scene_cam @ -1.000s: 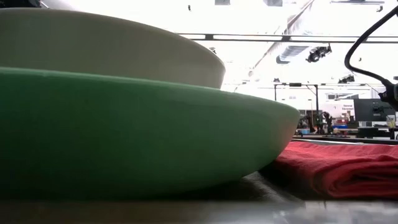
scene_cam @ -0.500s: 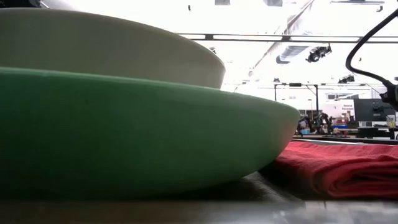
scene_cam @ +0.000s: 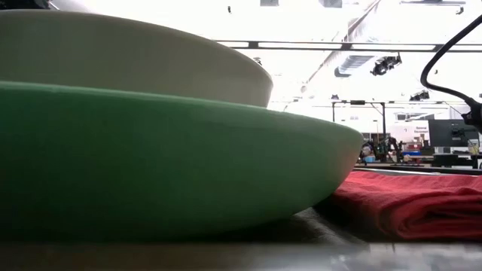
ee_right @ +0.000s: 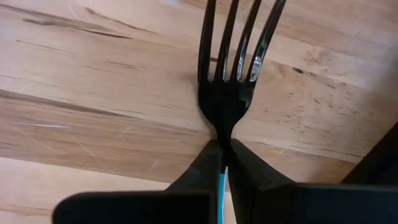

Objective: Set up tray
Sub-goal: Put the blue fork on the red napkin

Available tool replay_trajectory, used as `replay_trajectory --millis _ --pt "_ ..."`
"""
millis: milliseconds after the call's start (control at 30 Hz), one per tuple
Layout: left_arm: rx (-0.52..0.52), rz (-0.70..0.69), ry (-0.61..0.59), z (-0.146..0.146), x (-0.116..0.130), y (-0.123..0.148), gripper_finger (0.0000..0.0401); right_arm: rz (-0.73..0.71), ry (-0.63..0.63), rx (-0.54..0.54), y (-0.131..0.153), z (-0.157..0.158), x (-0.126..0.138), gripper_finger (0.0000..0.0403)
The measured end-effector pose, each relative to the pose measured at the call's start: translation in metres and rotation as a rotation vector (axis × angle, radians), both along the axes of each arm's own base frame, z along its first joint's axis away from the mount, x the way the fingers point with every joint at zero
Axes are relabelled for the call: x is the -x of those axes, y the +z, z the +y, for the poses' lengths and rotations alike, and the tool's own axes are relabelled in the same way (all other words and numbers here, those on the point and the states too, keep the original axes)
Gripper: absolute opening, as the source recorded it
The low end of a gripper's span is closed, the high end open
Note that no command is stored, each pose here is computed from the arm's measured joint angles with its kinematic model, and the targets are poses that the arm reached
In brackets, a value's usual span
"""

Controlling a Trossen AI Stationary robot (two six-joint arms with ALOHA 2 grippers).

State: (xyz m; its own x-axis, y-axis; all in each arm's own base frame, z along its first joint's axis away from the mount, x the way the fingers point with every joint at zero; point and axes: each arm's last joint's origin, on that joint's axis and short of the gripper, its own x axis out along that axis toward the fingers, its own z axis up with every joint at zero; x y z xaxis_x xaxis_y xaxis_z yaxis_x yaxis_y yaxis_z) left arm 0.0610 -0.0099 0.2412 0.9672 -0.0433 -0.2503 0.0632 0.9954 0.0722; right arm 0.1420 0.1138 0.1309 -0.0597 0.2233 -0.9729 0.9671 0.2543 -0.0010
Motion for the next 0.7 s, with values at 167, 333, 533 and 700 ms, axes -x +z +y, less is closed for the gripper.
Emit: replay_trajectory --millis 167,333,533,700 --pt "0.0 0.0 -0.001 0.0 0.0 0.0 0.0136 0.001 -0.002 0.0 0.0 0.0 0.0 0.0005" --pt "0.0 0.0 0.0 0.0 0.0 0.0 0.0136 0.003 -0.002 -0.004 0.0 0.0001 0.0 0.0002" --pt "0.0 0.0 -0.001 0.0 0.0 0.0 0.0136 0.01 -0.008 -0.025 0.0004 0.0009 -0.0002 0.0002" --pt "0.0 0.0 -0.001 0.0 0.0 0.0 0.0136 -0.007 -0.013 -0.07 0.0045 0.0006 -0.0011 0.0004"
